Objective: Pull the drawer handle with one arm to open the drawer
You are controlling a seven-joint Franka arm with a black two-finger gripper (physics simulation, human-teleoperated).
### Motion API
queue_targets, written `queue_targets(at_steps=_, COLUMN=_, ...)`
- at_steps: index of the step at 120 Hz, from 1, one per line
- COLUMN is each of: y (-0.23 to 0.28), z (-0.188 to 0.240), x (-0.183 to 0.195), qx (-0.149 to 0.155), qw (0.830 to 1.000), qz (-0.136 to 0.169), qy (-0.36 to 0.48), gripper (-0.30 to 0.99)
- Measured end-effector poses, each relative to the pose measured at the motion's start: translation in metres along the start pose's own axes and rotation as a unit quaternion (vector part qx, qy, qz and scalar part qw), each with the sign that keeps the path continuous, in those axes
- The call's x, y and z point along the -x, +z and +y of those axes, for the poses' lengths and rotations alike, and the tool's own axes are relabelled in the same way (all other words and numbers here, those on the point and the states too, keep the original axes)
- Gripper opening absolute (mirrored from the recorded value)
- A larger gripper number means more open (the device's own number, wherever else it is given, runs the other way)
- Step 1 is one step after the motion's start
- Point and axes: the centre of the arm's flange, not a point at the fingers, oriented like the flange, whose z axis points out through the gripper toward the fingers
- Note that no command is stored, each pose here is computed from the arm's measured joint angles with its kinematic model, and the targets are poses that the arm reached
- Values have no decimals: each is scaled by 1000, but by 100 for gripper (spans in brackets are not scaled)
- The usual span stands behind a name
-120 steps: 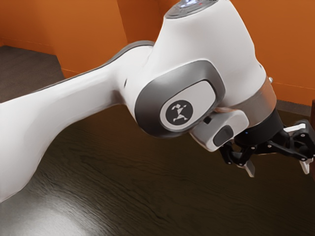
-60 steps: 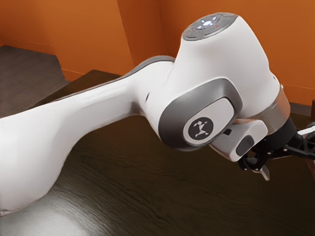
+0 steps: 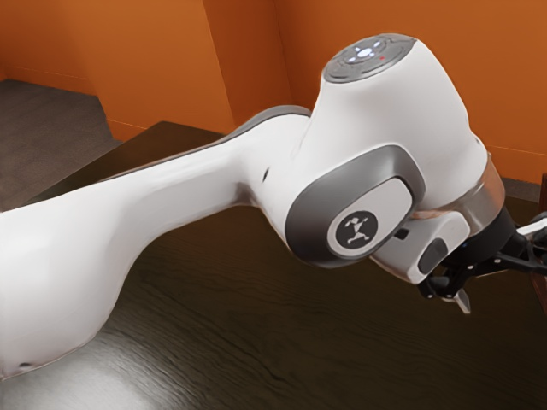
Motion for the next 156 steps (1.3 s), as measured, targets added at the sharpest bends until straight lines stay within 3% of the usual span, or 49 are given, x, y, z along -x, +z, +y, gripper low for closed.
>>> queue_targets(at_steps=36, y=15, z=-3, x=9, qx=-17, qw=1000, qz=-14, qy=-10, gripper=69)
queue_targets(at_steps=114, y=47, z=3, x=22, qx=-15, qw=999, qz=-23, qy=-22, gripper=69)
queue_targets(at_steps=156, y=62, z=0, x=34, qx=-36, qw=998, qz=-42, qy=-27, gripper=69)
